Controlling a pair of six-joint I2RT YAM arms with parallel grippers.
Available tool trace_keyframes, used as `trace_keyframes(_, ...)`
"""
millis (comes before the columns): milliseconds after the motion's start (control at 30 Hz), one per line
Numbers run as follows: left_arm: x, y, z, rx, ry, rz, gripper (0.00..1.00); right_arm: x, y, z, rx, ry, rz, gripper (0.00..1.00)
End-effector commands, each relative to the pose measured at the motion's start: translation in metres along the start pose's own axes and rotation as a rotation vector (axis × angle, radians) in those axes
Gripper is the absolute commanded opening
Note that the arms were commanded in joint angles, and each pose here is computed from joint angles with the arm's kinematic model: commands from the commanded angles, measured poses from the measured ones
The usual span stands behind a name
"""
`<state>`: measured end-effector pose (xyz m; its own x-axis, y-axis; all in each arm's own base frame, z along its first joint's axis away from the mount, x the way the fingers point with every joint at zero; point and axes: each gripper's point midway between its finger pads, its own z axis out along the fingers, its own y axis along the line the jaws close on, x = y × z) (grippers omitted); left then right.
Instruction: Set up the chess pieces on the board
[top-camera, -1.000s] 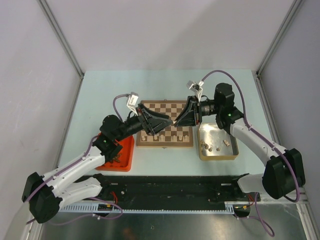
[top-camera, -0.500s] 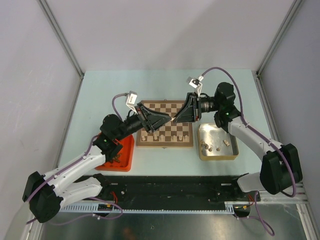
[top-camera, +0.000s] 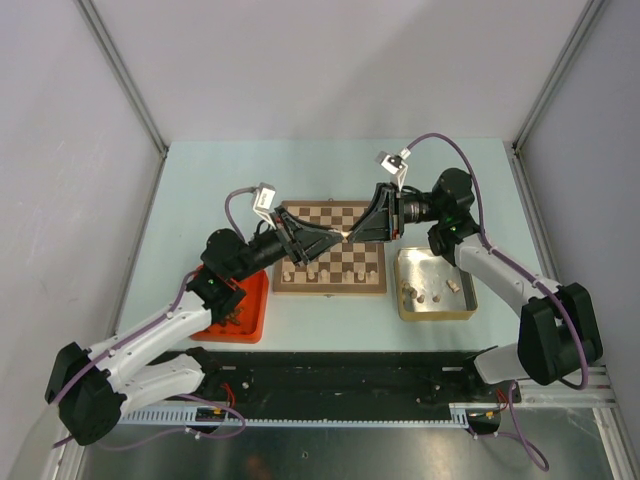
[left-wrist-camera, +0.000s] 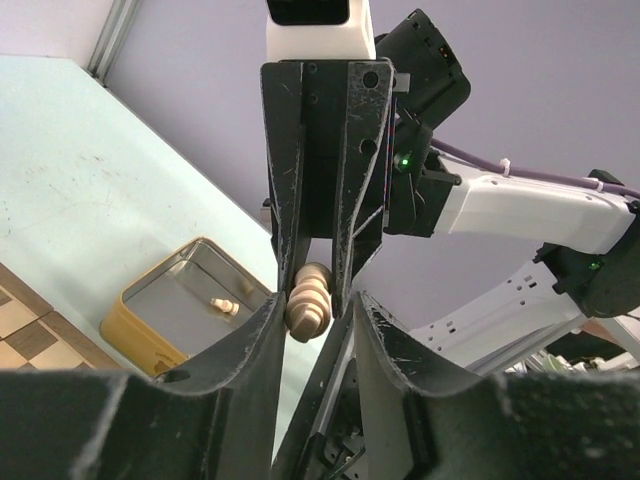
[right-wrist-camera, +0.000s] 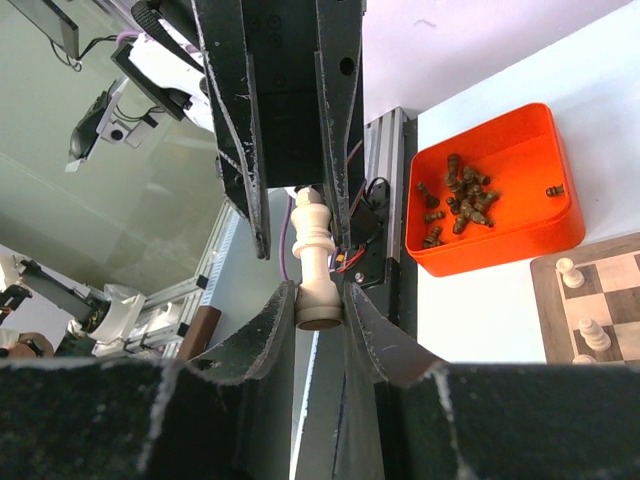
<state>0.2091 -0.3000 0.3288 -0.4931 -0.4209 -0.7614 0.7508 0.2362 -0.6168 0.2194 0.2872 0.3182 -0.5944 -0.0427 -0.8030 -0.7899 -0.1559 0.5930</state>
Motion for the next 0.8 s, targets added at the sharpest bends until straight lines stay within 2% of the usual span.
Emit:
trace_keyframes(0,-0.005,-0.006,0.0,0.027,-0.023,0.032,0.33,-0.007,0.0,0.0,0.002,-0.023,-0.034,0.09)
trace_keyframes(300,-0.007,0.0,-0.002,0.002,-0.039,0.045,0.15,-0.002,-0.003,0.001,0.004,-0.015,-0.026,0.09)
trace_keyframes(400,-0.007,0.004,-0.003,-0.016,-0.042,0.055,0.1,-0.001,-0.005,0.001,0.009,-0.009,-0.033,0.14)
trace_keyframes(500,-0.007,0.008,-0.005,-0.044,-0.047,0.066,0.08,0.0,-0.005,0.0,0.016,-0.007,-0.043,0.28)
trace_keyframes(533,-0.008,0.01,-0.005,-0.054,-0.048,0.07,0.07,0.001,-0.004,0.0,0.021,-0.006,-0.038,0.37)
trace_keyframes(600,-0.006,0.016,-0.007,-0.082,-0.041,0.08,0.07,0.002,-0.005,-0.001,0.031,-0.005,-0.067,0.47)
trace_keyframes(700,-0.003,0.024,-0.01,-0.125,-0.024,0.093,0.06,0.005,-0.006,-0.006,0.049,0.003,-0.107,0.72)
trace_keyframes(767,-0.002,0.032,-0.015,-0.167,-0.013,0.104,0.06,0.008,-0.008,-0.013,0.075,0.01,-0.121,0.8)
